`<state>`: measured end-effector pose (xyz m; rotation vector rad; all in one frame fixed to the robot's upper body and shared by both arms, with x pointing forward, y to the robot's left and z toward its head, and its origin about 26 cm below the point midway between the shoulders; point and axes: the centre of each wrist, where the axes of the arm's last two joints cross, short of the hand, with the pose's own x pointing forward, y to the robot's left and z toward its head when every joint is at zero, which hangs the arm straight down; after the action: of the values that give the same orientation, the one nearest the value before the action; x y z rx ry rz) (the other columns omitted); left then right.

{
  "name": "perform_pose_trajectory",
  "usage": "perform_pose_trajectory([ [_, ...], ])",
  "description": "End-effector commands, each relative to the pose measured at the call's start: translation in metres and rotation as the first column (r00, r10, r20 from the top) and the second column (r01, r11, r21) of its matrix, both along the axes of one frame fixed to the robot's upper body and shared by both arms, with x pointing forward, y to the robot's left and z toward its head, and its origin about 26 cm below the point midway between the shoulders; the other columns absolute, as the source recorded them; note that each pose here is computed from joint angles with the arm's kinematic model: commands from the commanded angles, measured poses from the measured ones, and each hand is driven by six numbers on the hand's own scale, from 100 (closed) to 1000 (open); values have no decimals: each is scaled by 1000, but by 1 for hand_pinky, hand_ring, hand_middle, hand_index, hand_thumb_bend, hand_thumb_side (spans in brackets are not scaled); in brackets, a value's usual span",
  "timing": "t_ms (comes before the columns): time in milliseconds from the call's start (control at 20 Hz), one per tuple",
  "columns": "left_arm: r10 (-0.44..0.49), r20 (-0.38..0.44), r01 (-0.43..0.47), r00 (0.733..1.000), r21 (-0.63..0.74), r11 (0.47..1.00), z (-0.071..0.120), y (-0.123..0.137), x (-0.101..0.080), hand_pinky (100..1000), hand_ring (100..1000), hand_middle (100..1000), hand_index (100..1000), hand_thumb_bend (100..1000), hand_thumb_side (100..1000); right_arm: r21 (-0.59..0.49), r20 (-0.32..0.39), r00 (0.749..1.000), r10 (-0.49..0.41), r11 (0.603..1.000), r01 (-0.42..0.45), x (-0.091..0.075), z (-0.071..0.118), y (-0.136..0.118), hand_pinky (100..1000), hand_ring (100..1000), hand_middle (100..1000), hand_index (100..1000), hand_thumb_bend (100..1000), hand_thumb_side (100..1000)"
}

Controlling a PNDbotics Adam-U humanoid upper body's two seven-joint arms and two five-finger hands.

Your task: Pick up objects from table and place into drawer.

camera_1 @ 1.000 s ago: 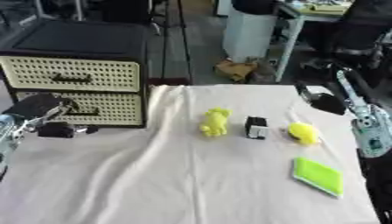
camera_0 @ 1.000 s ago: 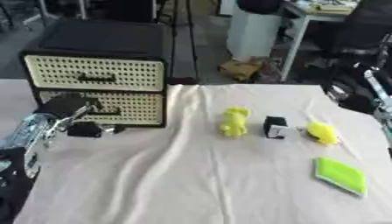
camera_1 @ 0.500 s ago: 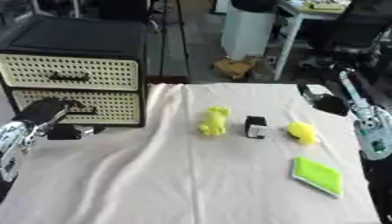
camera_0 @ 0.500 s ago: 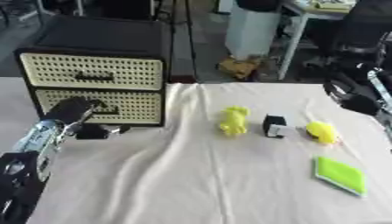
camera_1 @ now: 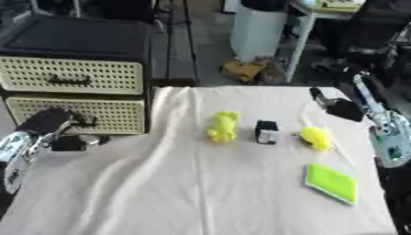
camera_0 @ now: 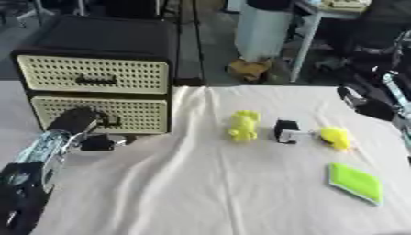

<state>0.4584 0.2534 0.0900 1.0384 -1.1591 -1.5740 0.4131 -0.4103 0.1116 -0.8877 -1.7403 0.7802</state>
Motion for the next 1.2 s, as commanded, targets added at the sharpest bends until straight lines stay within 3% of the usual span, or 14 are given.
perform_pose_trajectory([
  [50,-4,-13,4,1000,24,1000,14,4,1,100,100,100,518,679,1000,-14,48,999,-4,1000,5,1,20,-7,832,946,843,898,388,490],
  [400,-82,-7,82,997,17,996,43,2,-22,100,100,100,534,630,1000,-20,50,999,-16,1000,17,-1,22,-12,832,946,844,898,386,489],
  [850,-203,-69,197,977,-86,977,40,-16,-78,100,100,100,563,612,1000,-28,54,998,-20,999,21,-2,25,-13,832,946,844,897,385,488],
  [1100,-254,-90,244,963,-113,963,41,-21,-101,100,100,100,577,608,1000,-32,54,998,-16,999,18,-2,26,-13,833,946,843,897,384,489],
  [1200,-266,-89,255,960,-117,960,44,-20,-107,100,100,100,627,600,1000,-33,51,999,-15,999,17,-2,25,-13,833,946,843,897,382,490],
])
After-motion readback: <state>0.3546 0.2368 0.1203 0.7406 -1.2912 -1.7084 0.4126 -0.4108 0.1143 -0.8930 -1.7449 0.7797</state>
